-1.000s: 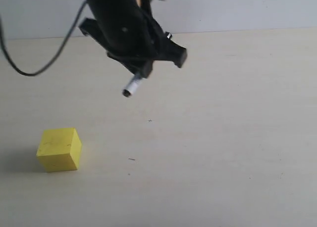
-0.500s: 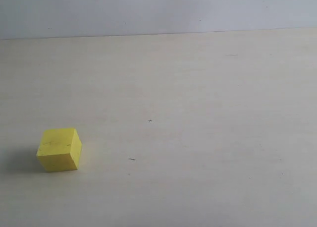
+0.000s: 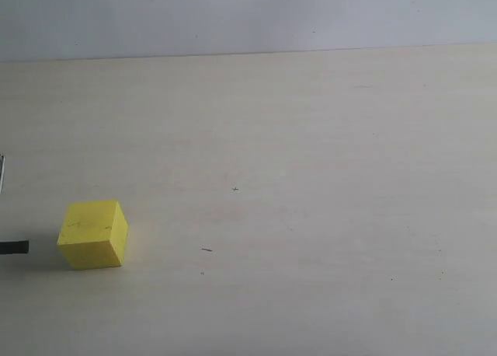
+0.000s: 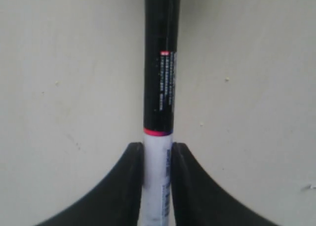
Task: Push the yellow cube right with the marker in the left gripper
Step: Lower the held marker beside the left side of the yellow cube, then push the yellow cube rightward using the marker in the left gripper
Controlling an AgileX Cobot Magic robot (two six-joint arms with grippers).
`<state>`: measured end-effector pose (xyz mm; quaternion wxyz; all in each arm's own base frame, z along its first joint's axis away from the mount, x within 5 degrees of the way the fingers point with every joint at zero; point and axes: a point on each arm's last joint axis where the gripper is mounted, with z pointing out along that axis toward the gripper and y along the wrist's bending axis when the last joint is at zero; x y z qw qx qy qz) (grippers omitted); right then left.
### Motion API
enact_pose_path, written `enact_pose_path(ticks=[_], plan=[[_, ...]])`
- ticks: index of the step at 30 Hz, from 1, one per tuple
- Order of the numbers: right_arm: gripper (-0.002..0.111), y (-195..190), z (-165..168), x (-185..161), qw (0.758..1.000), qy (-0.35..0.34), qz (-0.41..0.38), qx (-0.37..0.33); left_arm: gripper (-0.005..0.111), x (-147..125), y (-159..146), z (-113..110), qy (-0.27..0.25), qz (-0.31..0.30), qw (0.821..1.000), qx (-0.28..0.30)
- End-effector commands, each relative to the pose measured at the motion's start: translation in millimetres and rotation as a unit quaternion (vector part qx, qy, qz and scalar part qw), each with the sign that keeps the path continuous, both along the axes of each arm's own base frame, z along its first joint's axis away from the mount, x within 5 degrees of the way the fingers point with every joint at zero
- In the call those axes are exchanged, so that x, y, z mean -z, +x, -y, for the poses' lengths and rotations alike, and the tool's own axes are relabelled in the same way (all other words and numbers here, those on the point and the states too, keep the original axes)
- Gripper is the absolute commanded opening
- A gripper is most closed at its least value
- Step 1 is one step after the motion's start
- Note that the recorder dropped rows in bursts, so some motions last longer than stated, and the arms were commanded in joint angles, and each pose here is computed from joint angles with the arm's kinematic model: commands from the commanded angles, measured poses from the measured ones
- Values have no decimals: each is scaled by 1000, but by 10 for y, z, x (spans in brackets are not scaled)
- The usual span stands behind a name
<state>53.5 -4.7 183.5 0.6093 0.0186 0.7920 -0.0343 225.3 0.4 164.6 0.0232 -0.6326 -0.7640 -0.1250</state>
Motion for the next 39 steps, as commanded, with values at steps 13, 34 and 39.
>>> enact_pose_path(ticks=[13,34,39], plan=[[0,-1,4,6,1000,-1,4,4,0,170,43,500,-53,3,996,78],[0,-1,4,6,1000,-1,4,4,0,143,135,578,-50,72,994,63],[0,-1,4,6,1000,-1,4,4,0,135,156,550,-36,82,994,67]])
